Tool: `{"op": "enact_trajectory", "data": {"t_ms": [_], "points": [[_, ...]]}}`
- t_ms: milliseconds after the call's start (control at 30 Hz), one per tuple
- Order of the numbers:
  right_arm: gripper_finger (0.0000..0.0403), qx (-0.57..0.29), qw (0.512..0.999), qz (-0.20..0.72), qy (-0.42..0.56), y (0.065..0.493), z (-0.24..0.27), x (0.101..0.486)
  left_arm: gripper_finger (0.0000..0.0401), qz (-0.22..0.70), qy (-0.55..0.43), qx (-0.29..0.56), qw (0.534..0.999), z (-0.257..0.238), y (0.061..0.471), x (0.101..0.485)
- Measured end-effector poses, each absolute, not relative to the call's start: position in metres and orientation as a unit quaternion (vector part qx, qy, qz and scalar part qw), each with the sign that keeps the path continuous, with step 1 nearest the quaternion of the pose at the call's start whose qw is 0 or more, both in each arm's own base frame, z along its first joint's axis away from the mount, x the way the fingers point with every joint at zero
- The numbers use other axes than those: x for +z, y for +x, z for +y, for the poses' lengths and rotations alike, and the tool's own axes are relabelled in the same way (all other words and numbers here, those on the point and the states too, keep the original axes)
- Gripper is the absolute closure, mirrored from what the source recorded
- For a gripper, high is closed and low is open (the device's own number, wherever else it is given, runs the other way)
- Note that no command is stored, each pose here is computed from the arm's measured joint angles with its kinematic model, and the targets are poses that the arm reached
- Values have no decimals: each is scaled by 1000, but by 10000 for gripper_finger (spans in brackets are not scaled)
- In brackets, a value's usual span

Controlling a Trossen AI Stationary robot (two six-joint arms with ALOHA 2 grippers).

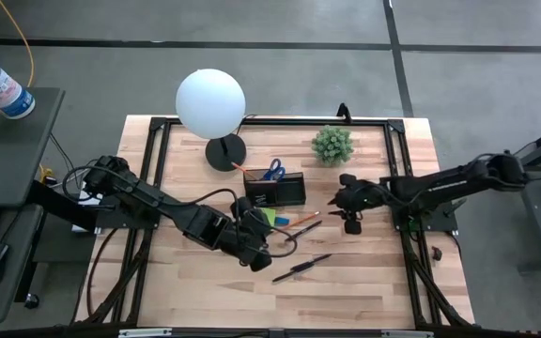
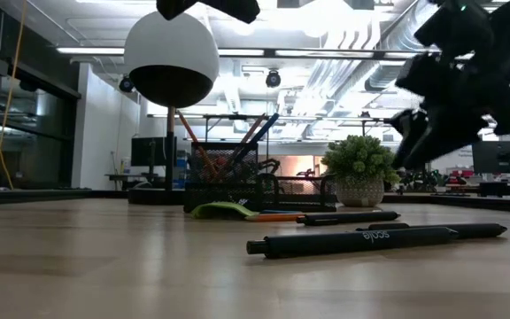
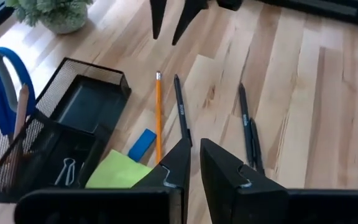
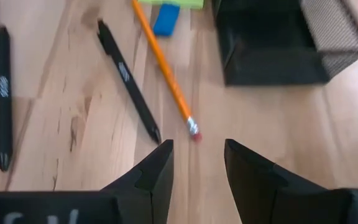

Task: Pick and place office supplies into organizer
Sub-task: Put the orange pencil into the top left side of the desk organizer

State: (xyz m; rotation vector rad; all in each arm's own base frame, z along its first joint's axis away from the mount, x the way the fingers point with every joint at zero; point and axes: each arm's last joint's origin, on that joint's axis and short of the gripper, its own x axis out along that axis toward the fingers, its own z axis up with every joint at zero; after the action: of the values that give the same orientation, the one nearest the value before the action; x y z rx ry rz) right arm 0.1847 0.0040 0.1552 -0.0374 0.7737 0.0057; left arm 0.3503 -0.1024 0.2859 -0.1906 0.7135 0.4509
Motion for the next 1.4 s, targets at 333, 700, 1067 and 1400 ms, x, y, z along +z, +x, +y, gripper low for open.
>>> {"op": "enact_trajectory", "data": {"t_ms": [333,700,1067,1400], "points": [[270,42,914,401,-37,194,6,140,375,352,-72,232,904,-94,351,285],[270,79,910,404,-53,196,-13,134,375,338,-115,236,904,-80,358,287],[270,104,914,381,-92,197,-30,135,375,321,-133,238,907,-79,361,289],[270,137,906,391,-88,207,-32,125,375,318,-135,237,908,-79,361,290]]}}
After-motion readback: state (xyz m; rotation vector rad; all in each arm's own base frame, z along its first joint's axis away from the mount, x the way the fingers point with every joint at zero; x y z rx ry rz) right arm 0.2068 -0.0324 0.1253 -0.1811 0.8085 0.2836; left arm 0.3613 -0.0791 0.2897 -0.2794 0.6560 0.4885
